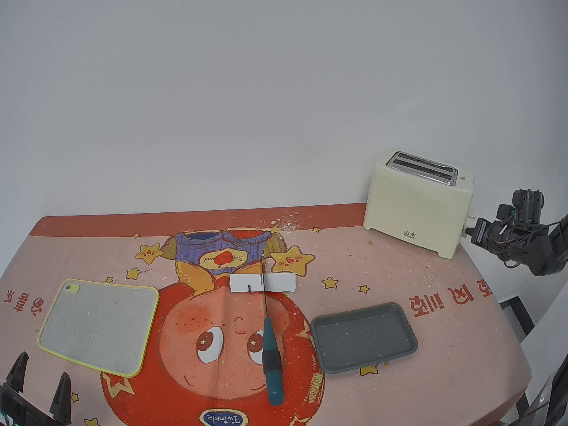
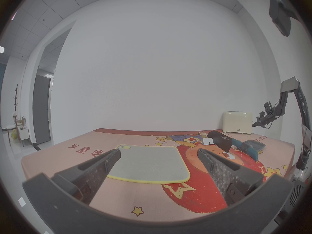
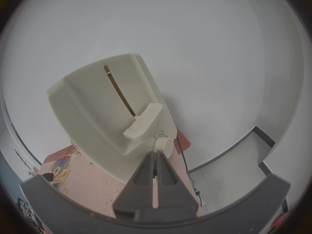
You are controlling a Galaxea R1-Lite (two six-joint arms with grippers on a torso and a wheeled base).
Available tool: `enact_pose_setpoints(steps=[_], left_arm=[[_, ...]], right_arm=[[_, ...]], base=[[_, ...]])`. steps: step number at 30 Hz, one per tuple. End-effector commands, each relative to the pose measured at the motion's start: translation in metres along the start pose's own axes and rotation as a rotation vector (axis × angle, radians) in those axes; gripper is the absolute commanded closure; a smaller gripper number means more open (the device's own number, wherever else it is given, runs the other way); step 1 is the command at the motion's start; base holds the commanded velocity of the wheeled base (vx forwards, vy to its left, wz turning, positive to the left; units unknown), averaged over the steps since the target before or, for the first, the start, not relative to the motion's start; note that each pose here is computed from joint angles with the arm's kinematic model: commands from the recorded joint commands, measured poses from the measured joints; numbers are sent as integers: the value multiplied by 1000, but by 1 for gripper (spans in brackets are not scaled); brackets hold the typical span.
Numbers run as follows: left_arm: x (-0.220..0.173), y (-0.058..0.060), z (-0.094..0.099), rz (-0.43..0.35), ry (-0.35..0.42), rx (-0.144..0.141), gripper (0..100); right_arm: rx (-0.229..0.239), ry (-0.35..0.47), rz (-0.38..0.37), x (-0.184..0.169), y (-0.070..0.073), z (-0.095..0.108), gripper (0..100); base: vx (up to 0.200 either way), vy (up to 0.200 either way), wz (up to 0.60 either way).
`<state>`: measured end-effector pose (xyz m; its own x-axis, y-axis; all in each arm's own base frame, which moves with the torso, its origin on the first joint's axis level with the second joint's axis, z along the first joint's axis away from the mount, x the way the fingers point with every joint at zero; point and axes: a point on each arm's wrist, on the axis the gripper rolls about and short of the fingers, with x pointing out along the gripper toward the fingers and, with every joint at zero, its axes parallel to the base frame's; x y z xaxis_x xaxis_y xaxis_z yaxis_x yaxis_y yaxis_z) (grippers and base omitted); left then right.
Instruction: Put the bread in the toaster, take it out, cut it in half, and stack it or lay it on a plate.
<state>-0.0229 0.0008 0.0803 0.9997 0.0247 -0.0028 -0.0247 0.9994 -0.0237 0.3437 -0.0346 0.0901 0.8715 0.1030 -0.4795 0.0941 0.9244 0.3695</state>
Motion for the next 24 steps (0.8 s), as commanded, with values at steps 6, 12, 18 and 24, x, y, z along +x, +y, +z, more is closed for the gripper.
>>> enact_pose_setpoints(steps=[6, 12, 18, 24], left_arm=[[1, 0, -5, 0, 10, 0, 0], [1, 0, -5, 0, 10, 0, 0], [1, 0, -5, 0, 10, 0, 0], [1, 0, -5, 0, 10, 0, 0]], right_arm=[[1, 13, -3, 5, -1, -3, 100], [2, 23, -5, 8, -2, -6, 100], [2, 23, -5, 9, -2, -6, 100], [3, 22, -8, 9, -3, -6, 100]], base=[[0, 0, 0], [0, 0, 0], [0, 0, 0], [0, 0, 0]])
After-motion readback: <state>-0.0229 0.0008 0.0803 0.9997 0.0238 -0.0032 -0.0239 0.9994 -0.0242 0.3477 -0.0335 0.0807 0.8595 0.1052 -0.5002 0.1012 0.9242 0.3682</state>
